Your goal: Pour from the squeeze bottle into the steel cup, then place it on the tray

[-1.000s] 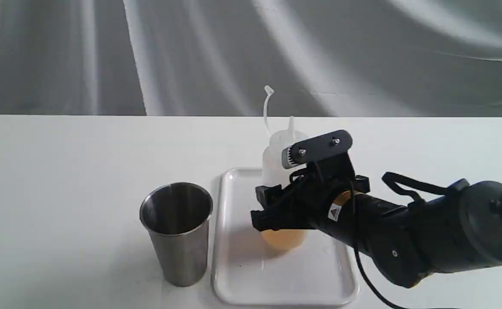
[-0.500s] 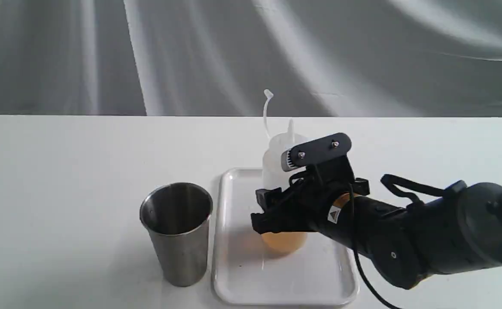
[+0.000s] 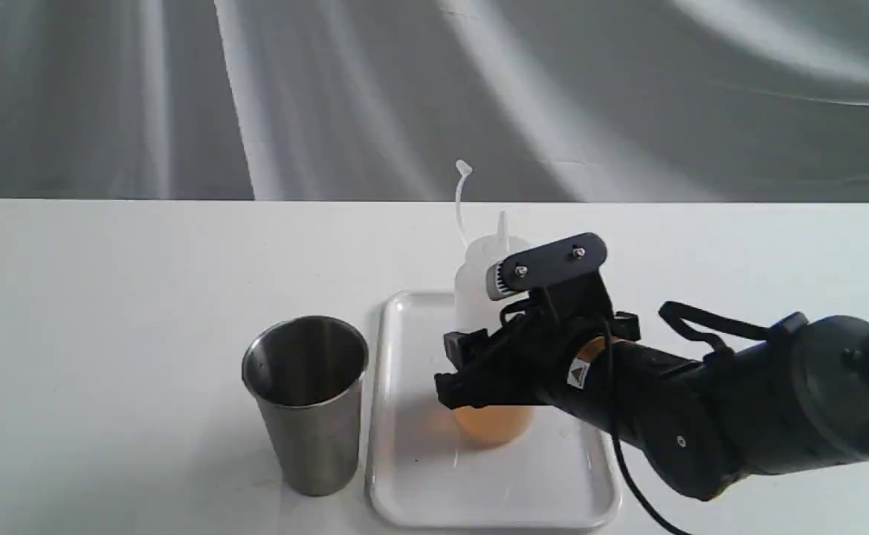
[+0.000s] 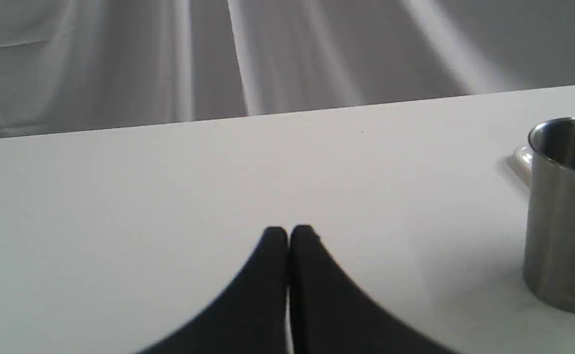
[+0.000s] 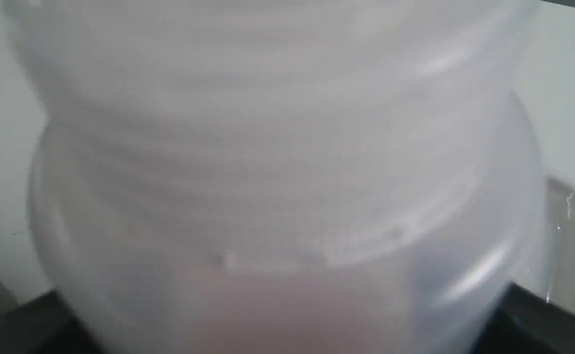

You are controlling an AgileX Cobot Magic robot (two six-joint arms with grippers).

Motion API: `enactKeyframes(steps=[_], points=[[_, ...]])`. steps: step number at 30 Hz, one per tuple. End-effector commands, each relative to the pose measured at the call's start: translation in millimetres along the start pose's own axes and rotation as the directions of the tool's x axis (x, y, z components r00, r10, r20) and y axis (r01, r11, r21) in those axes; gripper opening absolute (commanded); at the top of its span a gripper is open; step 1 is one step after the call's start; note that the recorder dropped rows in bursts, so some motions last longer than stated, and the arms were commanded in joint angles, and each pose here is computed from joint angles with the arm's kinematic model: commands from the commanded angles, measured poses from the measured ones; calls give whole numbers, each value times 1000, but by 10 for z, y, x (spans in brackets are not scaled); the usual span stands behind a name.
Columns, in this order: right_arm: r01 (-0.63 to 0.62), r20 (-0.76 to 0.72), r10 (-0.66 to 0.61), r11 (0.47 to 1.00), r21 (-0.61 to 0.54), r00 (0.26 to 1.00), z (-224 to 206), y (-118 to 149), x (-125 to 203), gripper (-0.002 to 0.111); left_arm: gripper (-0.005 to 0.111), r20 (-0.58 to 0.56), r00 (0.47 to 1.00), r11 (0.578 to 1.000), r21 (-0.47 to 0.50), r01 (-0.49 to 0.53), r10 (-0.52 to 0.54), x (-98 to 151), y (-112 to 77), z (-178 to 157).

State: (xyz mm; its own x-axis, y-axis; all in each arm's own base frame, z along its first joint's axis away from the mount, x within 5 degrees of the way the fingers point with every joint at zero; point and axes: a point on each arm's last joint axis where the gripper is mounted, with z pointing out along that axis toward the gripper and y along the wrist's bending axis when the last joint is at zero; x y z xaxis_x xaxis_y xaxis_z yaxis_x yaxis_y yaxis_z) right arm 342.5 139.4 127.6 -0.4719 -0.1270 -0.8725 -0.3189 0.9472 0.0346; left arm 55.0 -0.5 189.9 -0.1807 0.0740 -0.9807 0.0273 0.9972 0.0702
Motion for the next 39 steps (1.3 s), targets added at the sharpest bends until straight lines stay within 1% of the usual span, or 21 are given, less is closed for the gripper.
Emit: enactKeyframes(steps=[1,4,6,8,10,12,14,16,19,25,27,34,39], points=[[7,15,-7,1000,-2,1000,-8,8,-27,20,0,5,1000,1000,-1,2,-2,7,0,2],[7,15,-7,1000,-2,1000,-8,8,-27,21,0,5,1000,1000,-1,5,-5,7,0,2],[7,15,-7,1000,-2,1000,-8,8,-27,28,0,5,1000,1000,-1,5,-5,7,0,2],[7,15,-7,1000,-2,1000,-8,8,-27,40,0,5,1000,1000,-1,5,-5,7,0,2],[7,15,-7,1000,-2,1000,-8,8,-27,57,0,5,1000,1000,-1,5,-5,7,0,2],[7,17,-7,1000,-2,1000,-8,8,-29,78,0,5,1000,1000,-1,5,-5,7,0,2],[7,17,-7,1000,-2,1000,-8,8,-29,88,0,5,1000,1000,-1,2,-2,7,0,2],[6,19,-6,1000,-2,1000,-12,8,-37,94,0,5,1000,1000,-1,2,-2,7,0,2],[13,35,-13,1000,-7,999,-45,14,-90,96,0,5,1000,1000,-1,2,-2,7,0,2],[33,123,-30,999,-22,992,-267,34,-381,96,0,5,1000,1000,-1,2,-2,7,0,2],[36,162,-31,999,-26,986,-419,38,-509,96,0,5,1000,1000,-1,4,-4,7,0,2],[26,279,-16,999,-32,960,-1002,24,-724,96,0,5,1000,1000,-1,4,-4,7,0,2],[47,352,-31,998,-38,935,-1479,10,-724,95,0,5,1000,1000,-1,2,-2,7,0,2]])
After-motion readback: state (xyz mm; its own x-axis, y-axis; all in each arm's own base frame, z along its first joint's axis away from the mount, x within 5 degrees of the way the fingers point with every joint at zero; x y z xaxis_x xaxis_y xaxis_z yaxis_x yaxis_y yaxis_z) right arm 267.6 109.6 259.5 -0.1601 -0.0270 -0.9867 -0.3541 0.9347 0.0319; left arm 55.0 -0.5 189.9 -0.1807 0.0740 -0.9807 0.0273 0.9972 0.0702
